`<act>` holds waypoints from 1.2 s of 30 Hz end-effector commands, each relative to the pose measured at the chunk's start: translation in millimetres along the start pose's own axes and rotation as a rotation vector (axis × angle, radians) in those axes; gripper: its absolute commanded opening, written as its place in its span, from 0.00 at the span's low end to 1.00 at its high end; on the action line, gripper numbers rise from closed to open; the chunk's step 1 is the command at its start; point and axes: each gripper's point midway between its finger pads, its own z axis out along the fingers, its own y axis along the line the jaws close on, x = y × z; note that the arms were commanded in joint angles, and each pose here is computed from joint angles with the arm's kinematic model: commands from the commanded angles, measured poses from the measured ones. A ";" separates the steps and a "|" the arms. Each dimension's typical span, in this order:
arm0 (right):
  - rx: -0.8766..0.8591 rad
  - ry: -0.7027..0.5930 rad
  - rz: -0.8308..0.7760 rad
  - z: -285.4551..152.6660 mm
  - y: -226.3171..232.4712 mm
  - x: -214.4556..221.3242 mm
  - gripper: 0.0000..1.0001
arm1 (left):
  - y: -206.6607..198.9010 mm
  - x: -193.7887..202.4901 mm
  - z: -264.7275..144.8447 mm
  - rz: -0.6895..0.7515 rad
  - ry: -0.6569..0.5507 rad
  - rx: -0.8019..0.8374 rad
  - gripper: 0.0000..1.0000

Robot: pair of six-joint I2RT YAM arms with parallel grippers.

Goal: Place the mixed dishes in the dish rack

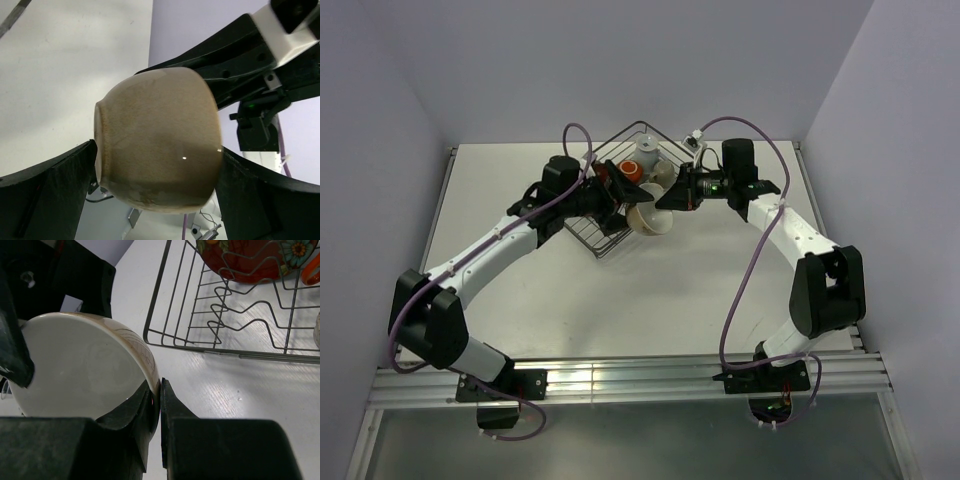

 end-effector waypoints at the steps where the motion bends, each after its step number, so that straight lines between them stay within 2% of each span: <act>1: -0.079 -0.051 -0.076 -3.2 18.2 -24.9 0.00 | -14.9 8.1 -0.6 0.022 0.038 0.021 0.99; 16: -0.115 -0.039 -0.049 0.6 16.6 -17.3 0.00 | -17.5 8.2 2.6 0.036 0.058 0.035 0.99; 36: -0.052 0.000 -0.079 7.8 13.5 -17.0 0.00 | 8.7 10.6 13.6 0.059 0.078 -0.126 0.99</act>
